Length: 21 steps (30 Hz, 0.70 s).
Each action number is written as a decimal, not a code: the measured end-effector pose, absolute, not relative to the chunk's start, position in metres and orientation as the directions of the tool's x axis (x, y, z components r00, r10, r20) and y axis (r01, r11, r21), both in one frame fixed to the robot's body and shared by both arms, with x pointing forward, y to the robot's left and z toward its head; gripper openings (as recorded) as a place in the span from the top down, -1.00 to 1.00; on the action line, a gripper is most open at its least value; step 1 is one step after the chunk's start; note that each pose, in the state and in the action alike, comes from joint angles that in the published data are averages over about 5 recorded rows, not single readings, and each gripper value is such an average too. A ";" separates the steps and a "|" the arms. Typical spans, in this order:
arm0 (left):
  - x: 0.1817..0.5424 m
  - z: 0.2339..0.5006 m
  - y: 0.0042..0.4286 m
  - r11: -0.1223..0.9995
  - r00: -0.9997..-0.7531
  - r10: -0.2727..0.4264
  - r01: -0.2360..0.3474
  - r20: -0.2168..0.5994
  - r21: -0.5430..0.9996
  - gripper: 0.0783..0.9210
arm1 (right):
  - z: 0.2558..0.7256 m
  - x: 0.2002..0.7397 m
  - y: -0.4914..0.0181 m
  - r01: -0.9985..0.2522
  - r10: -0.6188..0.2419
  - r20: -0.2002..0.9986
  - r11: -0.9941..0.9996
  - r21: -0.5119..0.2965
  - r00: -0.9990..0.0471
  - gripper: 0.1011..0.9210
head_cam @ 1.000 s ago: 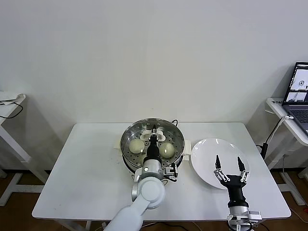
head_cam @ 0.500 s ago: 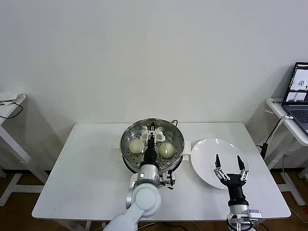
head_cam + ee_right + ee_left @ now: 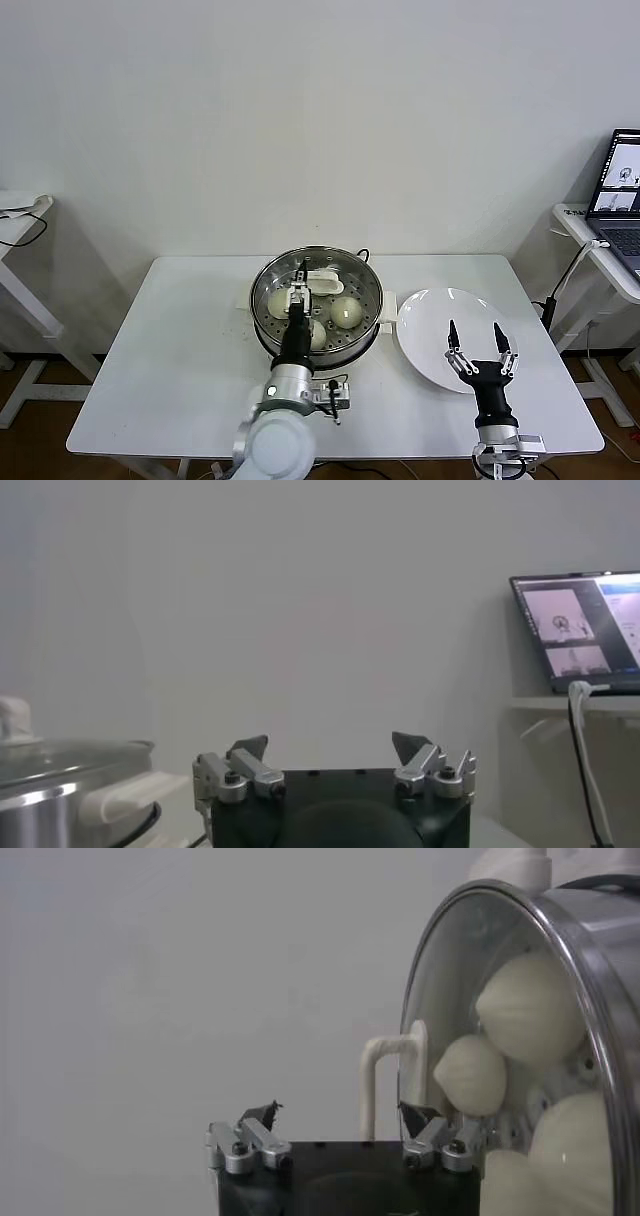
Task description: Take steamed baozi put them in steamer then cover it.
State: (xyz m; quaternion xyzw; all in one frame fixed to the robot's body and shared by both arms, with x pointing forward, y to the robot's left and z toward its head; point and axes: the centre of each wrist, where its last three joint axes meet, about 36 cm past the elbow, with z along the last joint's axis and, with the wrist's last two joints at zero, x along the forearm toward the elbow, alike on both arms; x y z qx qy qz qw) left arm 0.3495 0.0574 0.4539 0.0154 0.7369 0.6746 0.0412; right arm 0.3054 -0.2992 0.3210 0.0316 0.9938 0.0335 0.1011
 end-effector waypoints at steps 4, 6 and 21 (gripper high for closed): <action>0.340 0.471 0.075 0.183 -0.994 0.078 -0.064 -0.079 0.981 -0.77 | 0.325 0.304 -0.301 0.062 0.074 -0.200 0.996 0.067 -0.977 -0.76; 0.336 0.478 0.088 0.247 -0.992 0.076 -0.077 -0.099 0.966 -0.77 | 0.328 0.304 -0.302 0.065 0.076 -0.200 0.996 0.060 -0.977 -0.76; 0.323 0.456 0.200 0.807 -0.998 0.061 0.046 -0.007 0.589 -0.77 | 0.359 0.304 -0.307 0.058 0.058 -0.207 0.998 0.007 -0.977 -0.76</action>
